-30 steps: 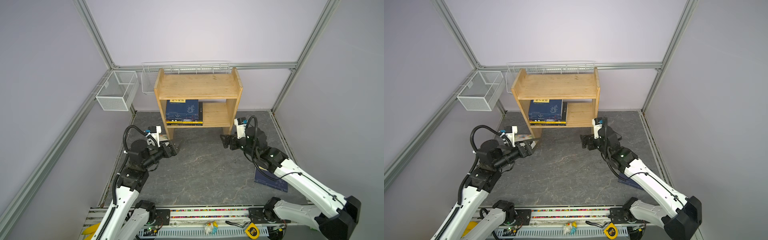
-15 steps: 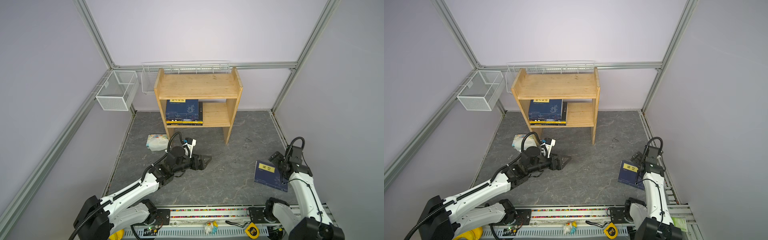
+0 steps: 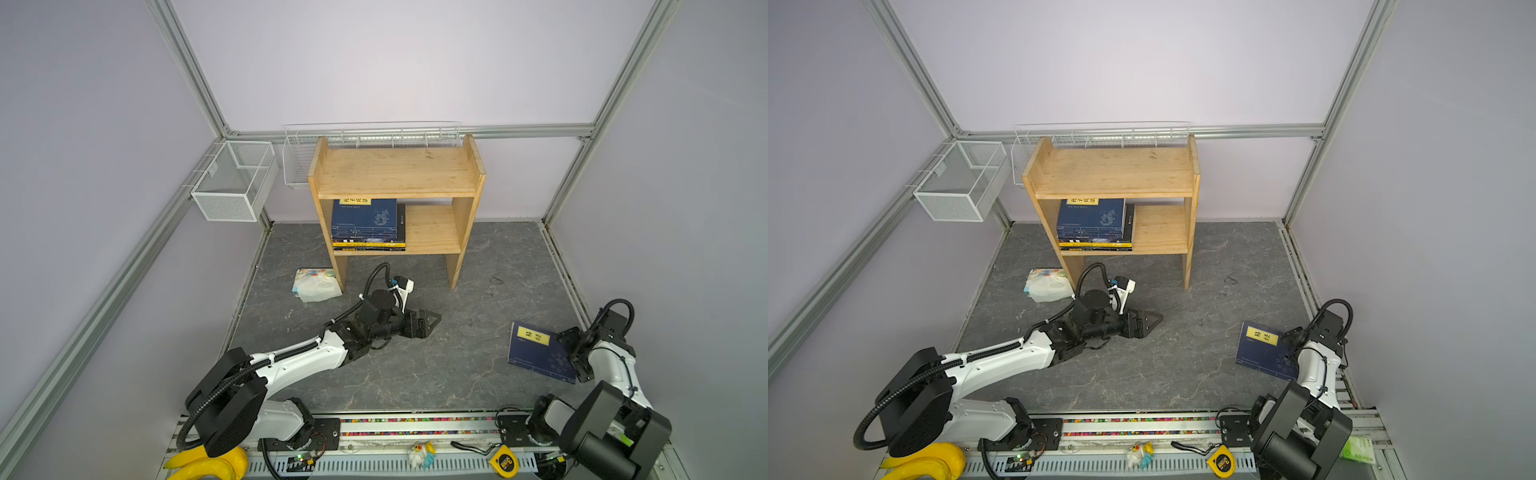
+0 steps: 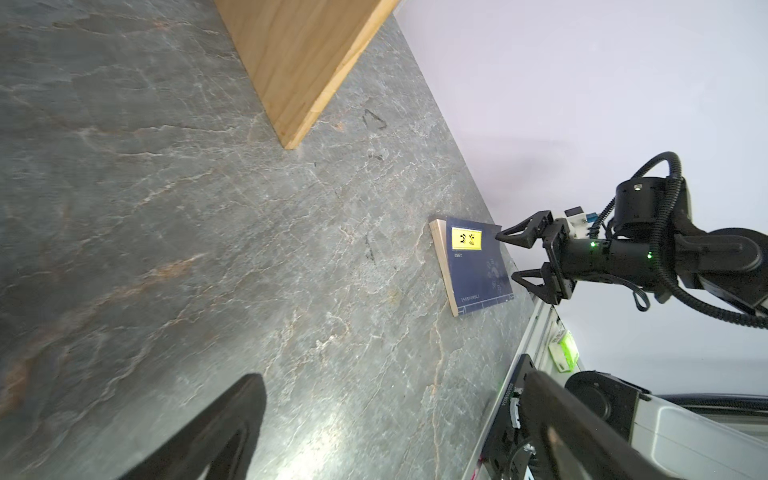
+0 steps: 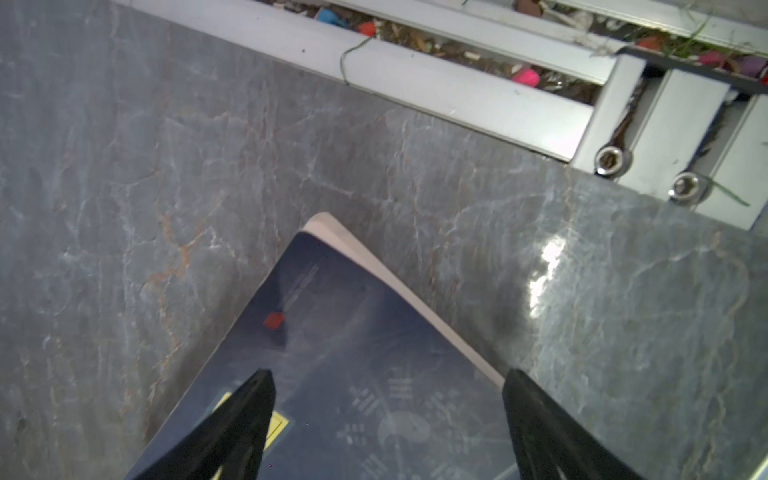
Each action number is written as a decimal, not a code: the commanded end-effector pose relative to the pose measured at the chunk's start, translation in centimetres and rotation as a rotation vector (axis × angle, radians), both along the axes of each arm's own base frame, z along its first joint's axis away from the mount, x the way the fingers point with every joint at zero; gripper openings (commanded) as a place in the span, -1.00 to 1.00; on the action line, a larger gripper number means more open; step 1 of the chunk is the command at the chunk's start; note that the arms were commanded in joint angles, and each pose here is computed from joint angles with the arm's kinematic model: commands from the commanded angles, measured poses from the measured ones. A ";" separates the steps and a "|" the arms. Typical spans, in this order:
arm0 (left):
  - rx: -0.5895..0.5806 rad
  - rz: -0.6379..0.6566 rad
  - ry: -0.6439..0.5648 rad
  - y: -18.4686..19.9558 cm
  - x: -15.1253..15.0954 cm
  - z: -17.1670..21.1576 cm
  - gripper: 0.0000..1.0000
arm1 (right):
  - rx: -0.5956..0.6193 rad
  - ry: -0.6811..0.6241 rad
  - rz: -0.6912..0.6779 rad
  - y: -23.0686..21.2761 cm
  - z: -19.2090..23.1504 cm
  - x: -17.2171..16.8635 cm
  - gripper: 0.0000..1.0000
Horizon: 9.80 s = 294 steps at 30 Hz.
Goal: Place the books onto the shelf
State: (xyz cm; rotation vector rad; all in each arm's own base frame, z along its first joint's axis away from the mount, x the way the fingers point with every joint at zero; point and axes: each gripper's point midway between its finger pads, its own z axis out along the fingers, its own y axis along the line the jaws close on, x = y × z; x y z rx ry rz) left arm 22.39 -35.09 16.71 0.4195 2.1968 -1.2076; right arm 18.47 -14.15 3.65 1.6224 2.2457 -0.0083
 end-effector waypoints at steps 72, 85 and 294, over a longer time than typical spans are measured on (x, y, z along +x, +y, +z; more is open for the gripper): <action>-0.006 0.229 0.019 -2.4 4.5 -4.6 0.52 | 0.322 -0.116 1.168 32.0 -1.7 12.3 0.58; 0.023 0.229 0.010 -2.2 4.5 -4.9 -0.22 | 0.314 -0.126 1.185 32.2 -1.6 13.0 0.49; -0.580 0.708 -0.166 16.4 21.1 21.9 -1.00 | 0.498 -1.087 1.093 49.1 27.0 26.4 -0.49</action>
